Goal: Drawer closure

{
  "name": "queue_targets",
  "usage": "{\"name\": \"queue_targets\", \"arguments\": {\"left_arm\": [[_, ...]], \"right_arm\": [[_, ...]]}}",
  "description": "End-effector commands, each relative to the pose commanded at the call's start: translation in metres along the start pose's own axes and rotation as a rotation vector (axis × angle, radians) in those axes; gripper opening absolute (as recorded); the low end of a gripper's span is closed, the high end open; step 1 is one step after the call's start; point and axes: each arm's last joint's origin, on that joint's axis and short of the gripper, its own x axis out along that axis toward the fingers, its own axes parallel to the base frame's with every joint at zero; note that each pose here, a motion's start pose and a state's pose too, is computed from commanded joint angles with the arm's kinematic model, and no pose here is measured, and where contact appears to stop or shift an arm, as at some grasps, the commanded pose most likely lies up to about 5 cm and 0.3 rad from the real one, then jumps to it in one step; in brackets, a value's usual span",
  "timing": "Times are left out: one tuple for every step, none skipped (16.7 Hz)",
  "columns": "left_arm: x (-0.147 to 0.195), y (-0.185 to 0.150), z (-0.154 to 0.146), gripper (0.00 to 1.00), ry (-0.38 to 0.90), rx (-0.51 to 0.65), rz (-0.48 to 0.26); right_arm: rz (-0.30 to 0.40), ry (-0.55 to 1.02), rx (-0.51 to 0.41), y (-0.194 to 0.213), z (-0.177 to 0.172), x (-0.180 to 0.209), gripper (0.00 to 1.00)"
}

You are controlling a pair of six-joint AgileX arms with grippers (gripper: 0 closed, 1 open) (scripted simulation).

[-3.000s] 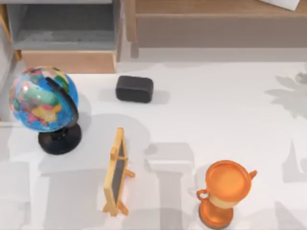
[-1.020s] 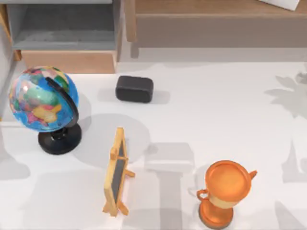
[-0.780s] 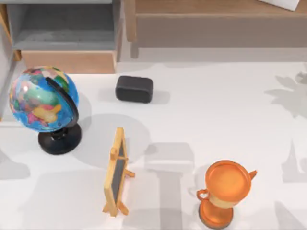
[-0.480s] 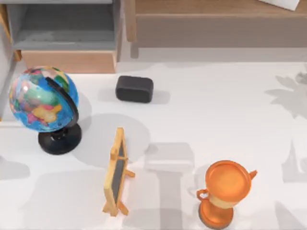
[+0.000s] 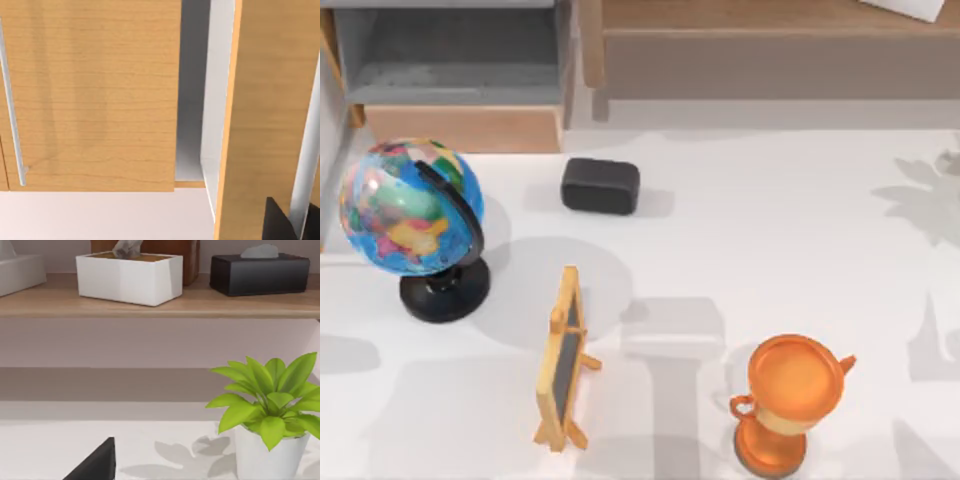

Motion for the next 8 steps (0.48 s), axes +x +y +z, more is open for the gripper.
{"name": "queue_targets", "arguments": {"left_arm": [[0.000, 0.000, 0.000, 0.00, 0.000, 0.000, 0.000], [-0.001, -0.004, 0.000, 0.00, 0.002, -0.016, -0.016], [0.000, -0.005, 0.000, 0.00, 0.002, -0.018, -0.019], [0.004, -0.006, 0.000, 0.00, 0.002, -0.020, -0.024], [0.010, -0.007, -0.001, 0.00, 0.002, -0.019, -0.025], [0.019, -0.007, -0.002, 0.00, 0.002, -0.018, -0.024], [0.028, -0.007, -0.002, 0.00, 0.002, -0.018, -0.024], [0.039, -0.005, -0.002, 0.00, 0.002, -0.016, -0.019]], "right_arm": [[0.000, 0.000, 0.000, 0.000, 0.000, 0.000, 1.00], [0.000, 0.000, 0.000, 0.000, 0.000, 0.000, 1.00], [0.000, 0.000, 0.000, 0.000, 0.000, 0.000, 1.00], [0.000, 0.000, 0.000, 0.000, 0.000, 0.000, 1.00], [0.000, 0.000, 0.000, 0.000, 0.000, 0.000, 1.00], [0.000, 0.000, 0.000, 0.000, 0.000, 0.000, 1.00], [0.000, 0.000, 0.000, 0.000, 0.000, 0.000, 1.00], [0.000, 0.000, 0.000, 0.000, 0.000, 0.000, 1.00]]}}
